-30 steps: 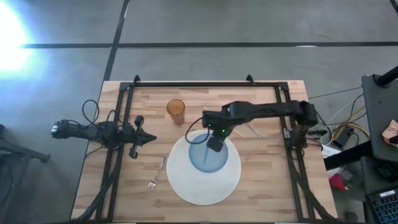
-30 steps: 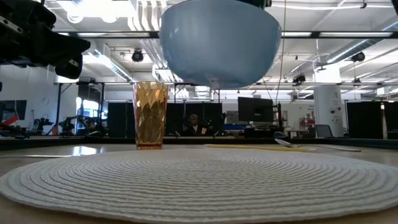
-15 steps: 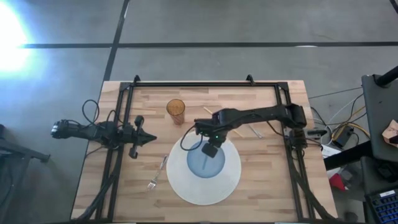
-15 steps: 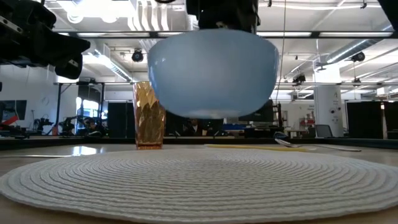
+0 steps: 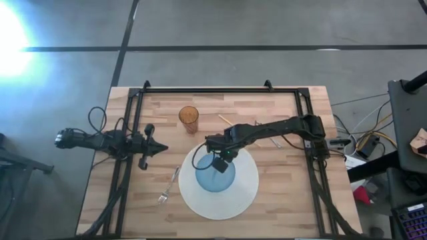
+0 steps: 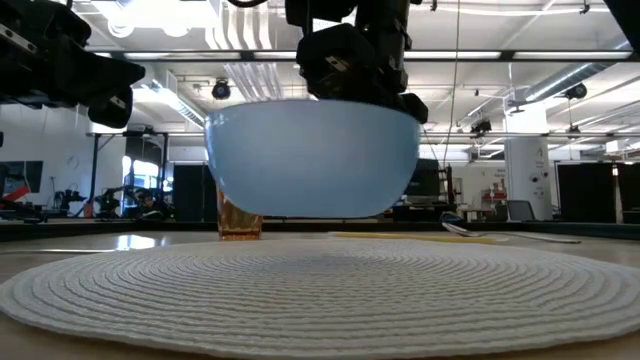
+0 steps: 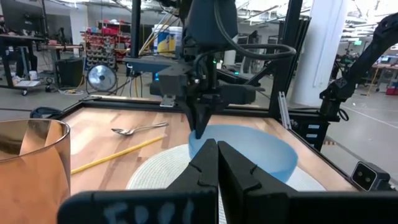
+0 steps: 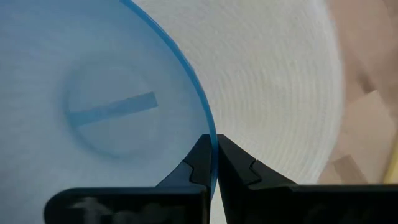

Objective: Pick & Place Utensil
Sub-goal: Put the blue bowl on the white tablemat

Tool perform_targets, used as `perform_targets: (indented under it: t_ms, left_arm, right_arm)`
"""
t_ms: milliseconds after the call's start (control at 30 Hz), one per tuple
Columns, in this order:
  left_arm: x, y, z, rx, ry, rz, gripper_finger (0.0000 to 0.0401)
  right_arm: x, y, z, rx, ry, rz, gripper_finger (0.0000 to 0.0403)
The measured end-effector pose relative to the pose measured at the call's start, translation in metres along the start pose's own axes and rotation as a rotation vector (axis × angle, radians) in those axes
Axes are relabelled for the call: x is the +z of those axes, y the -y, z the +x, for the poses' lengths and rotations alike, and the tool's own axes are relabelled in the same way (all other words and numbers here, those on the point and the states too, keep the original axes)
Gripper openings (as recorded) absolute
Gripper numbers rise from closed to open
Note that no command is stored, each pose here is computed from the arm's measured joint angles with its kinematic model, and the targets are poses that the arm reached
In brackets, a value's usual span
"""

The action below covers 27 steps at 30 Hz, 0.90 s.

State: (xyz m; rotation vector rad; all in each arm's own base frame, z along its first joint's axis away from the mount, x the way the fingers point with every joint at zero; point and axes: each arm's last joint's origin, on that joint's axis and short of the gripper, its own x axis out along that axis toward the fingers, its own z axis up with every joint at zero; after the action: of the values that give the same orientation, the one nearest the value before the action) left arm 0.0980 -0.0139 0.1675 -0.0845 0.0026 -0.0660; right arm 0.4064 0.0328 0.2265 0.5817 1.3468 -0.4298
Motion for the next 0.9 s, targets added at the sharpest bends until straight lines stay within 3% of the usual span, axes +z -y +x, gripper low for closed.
perform_targets:
  t_ms: [467,900]
  left_arm:
    - [0.0,0.0,0.0,0.001,0.004,-0.007,0.0]
    - [0.001,0.0,0.0,0.001,0.006,-0.028,0.0]
  right_arm:
    - [-0.015,-0.01,0.014,-0.014,0.017,-0.031,0.0008]
    - [-0.02,-0.002,0.027,-0.04,-0.026,-0.042,0.0008]
